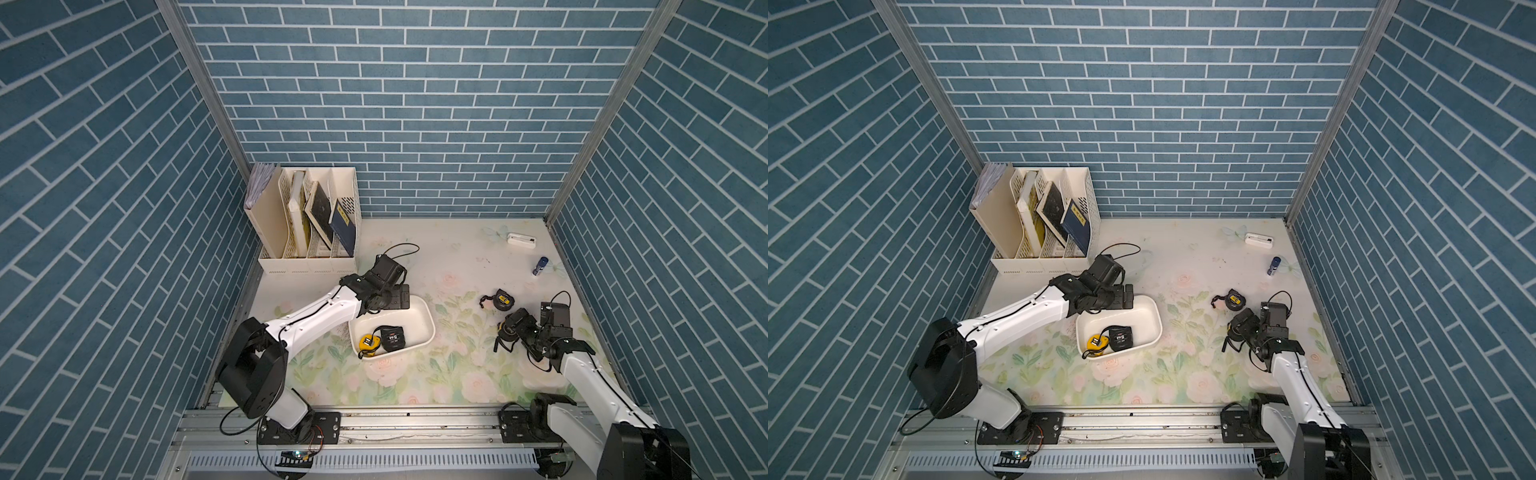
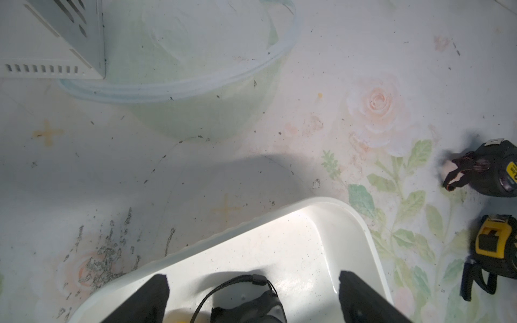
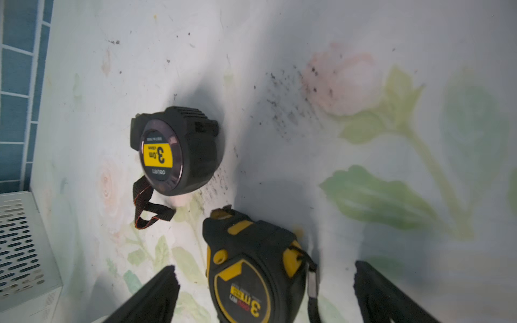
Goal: Take the tape measure out of the storage box
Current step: Place the tape measure at the center of the board, then pick up the tape measure from the storage box.
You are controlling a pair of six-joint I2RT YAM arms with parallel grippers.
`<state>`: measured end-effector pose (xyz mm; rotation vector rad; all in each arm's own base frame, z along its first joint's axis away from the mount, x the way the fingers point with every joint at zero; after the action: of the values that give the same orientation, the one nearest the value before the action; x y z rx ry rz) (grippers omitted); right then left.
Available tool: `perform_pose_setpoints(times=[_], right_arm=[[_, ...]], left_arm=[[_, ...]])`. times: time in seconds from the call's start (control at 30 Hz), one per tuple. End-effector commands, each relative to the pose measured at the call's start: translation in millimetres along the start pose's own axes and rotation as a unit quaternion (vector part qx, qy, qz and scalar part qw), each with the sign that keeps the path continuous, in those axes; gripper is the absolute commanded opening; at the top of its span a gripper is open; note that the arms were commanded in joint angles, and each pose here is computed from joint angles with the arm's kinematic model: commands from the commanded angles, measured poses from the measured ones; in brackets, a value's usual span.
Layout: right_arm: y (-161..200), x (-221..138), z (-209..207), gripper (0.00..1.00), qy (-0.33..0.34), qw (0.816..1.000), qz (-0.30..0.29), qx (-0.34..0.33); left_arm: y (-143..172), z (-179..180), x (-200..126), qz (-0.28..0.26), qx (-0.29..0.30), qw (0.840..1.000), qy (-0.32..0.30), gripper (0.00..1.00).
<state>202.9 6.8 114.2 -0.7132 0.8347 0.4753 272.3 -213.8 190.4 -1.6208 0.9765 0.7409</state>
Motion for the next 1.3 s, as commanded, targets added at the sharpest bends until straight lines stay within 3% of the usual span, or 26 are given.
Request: perform_pose_setpoints(times=[0.0,0.43,0.87,1.27], right_arm=[[-6.1,-5.0,-6.3,1.00,0.053,0.998,-0.011,-0.038],[-53.4,-36.3,29.9,1.00,0.029,0.985,-0.120,-0.116],[-49.8,-25.6,30.0,1.00,0.015,0.986,-0.107,-0.124],[-50.6,-29.6,30.3,1.00,0.013,0.984,-0.118,-0.133]], left_arm=[[17.0,7.1,7.5,0.039,0.017,0.999,-0.022,1.00],[54.9,-6.9,14.0,0.106,0.053,0.992,-0.047,1.00],[83.1,-2.0,6.9,0.134,0.001,0.990,-0.043,1.00],[89.2,-11.2,26.0,0.159,0.016,0.986,-0.044,1.00]])
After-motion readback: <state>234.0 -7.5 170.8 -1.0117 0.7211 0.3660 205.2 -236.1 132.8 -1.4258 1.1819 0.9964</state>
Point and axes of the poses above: each gripper's point midway between its finger pads, its own x axis out along the fingers, its own z axis along the line the jaws close on, y = z × x, the point moved 8 cm from there along -x, back along the fingers, and after that the axes turned 5 degrees about -x, right-handed, at the moved point
